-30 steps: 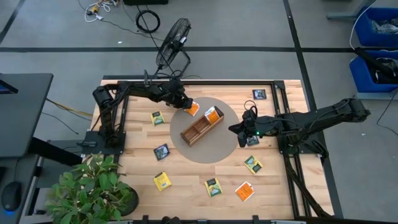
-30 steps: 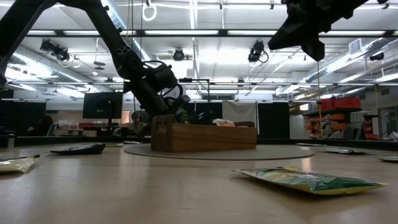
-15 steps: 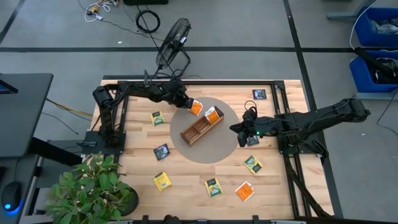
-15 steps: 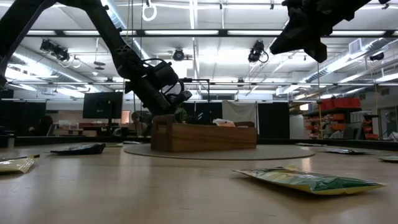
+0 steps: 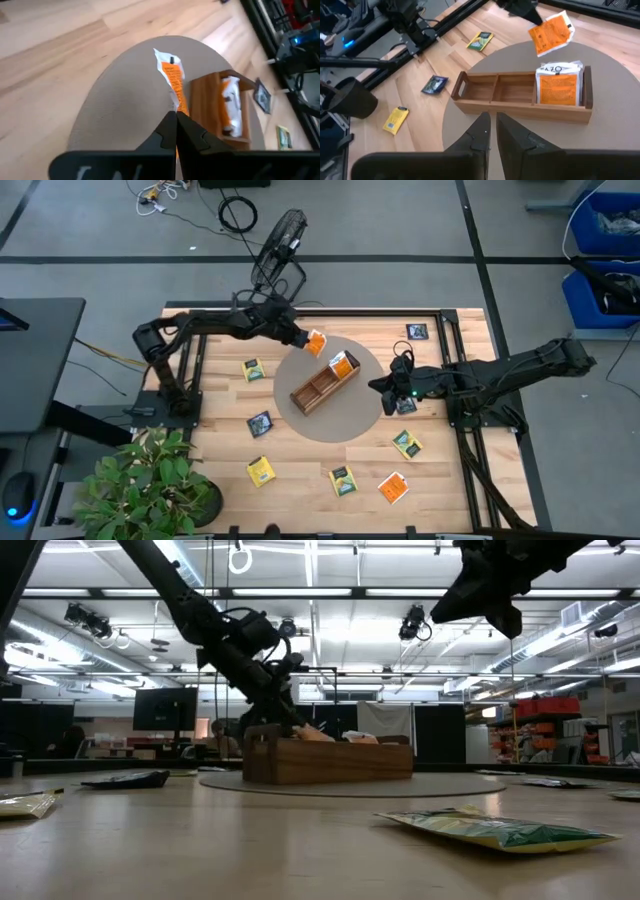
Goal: Pick & Place Tea
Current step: Put the orange tea bag into the right section of the wooden organizer
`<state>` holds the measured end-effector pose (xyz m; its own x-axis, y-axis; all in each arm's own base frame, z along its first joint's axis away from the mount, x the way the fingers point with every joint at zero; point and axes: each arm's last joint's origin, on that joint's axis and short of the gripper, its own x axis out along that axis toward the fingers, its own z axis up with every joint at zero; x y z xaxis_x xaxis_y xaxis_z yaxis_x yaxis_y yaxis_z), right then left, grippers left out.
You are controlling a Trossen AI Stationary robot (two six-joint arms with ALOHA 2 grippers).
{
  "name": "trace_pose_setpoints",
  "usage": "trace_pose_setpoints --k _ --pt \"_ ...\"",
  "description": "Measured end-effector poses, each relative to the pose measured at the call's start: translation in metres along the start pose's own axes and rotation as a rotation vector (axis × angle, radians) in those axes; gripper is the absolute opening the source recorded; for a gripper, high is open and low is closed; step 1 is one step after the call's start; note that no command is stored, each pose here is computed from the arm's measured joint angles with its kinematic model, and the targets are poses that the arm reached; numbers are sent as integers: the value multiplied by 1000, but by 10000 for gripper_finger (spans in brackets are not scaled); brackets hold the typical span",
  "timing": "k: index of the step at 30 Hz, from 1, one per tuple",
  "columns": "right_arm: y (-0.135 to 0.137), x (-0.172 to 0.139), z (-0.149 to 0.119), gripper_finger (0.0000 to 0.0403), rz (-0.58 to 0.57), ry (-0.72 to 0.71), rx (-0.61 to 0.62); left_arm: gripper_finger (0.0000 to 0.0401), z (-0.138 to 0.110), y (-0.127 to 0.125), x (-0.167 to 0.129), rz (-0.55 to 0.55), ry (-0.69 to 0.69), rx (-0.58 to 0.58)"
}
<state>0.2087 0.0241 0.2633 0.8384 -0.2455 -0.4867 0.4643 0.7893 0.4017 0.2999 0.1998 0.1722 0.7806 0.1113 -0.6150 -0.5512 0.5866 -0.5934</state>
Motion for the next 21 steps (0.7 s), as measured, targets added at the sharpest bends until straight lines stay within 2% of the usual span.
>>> trace_pose_setpoints --k 9,13,17,21 --pt "-6 6 18 39 83 -47 10 1 -3 -43 -20 -68 -55 102" --pt "-15 9 24 46 105 -21 14 1 -8 -69 -33 -99 -97 223" --pt "-22 11 29 85 132 1 6 1 -17 -95 -45 -125 -141 326" --pt "-25 12 31 146 128 -9 -56 1 -29 -116 -51 -151 -154 416"
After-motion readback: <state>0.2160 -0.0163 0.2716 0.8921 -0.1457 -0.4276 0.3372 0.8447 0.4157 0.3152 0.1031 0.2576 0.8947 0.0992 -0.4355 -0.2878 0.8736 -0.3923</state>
